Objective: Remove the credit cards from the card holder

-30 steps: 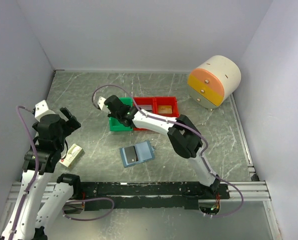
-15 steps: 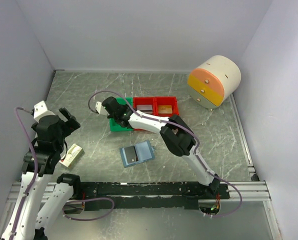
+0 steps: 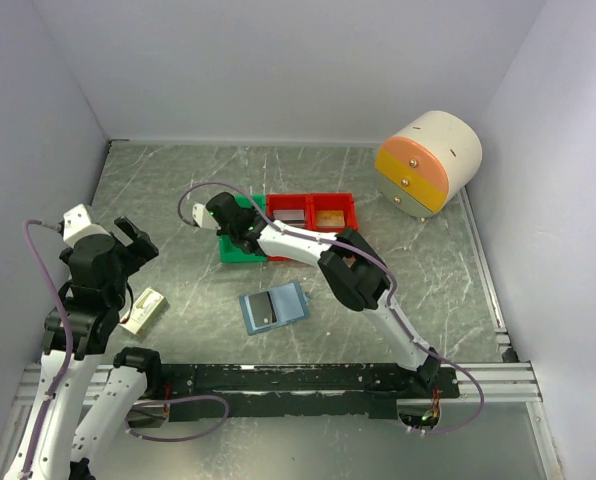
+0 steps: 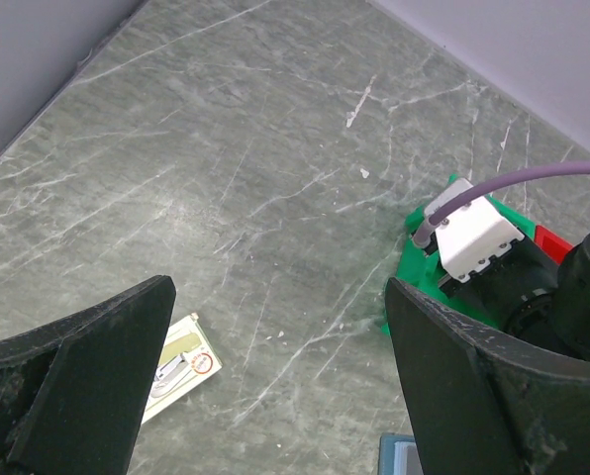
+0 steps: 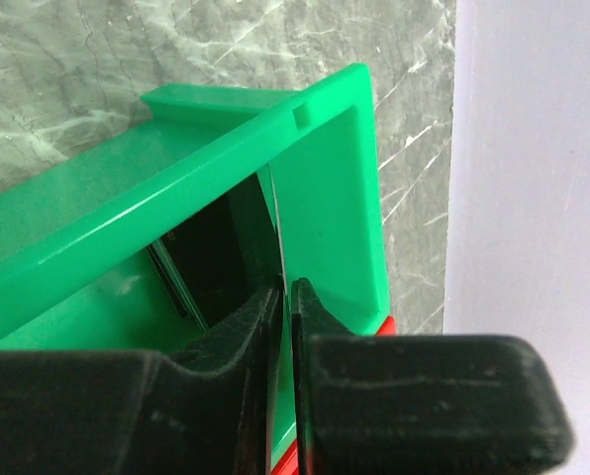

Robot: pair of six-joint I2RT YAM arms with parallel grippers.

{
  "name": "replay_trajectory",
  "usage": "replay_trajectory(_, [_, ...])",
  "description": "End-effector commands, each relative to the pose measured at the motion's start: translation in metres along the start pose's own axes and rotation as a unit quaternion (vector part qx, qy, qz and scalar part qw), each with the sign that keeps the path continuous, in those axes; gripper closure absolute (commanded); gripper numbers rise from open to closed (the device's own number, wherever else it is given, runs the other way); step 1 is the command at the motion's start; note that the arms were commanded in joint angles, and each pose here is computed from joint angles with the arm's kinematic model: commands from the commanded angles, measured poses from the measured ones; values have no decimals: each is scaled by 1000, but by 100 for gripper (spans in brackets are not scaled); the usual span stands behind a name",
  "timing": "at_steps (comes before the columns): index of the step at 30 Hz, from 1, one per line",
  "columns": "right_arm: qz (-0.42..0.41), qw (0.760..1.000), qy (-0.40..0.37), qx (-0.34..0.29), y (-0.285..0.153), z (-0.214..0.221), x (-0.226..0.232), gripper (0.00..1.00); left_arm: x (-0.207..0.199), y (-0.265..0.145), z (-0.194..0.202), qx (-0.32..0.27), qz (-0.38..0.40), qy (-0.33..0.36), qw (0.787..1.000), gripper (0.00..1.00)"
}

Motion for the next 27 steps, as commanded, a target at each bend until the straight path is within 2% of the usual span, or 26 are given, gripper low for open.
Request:
replay_trajectory(1, [7, 1000, -10, -4, 12, 1, 5, 91, 4, 1, 0, -1, -12, -1, 1000, 1])
replay_trajectory(5, [9, 1000, -11, -5, 17, 2, 5, 91, 4, 2, 0, 0, -11, 0, 1000, 1])
replay_trajectory(9, [7, 1000, -10, -2, 19, 5, 6, 86, 3, 2, 1, 1, -11, 0, 1000, 1])
replay_trajectory(20, [-36, 999, 30, -17, -9, -5, -2, 52, 0, 6, 4, 10, -5, 6, 1000, 1])
replay_trajectory(27, [-56, 994, 82, -45, -27, -20, -15, 44, -3, 9, 7, 19, -2, 12, 1000, 1])
Point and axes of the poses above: each gripper's point midway between its finger pads, its own y axis out along the fingers, its own x axis along the line the jaws close on, z = x × y, the point moved 1 cm from there along -y, back along the fingers, and after that the axes turned 10 degrees about y, right-handed, at the moved point
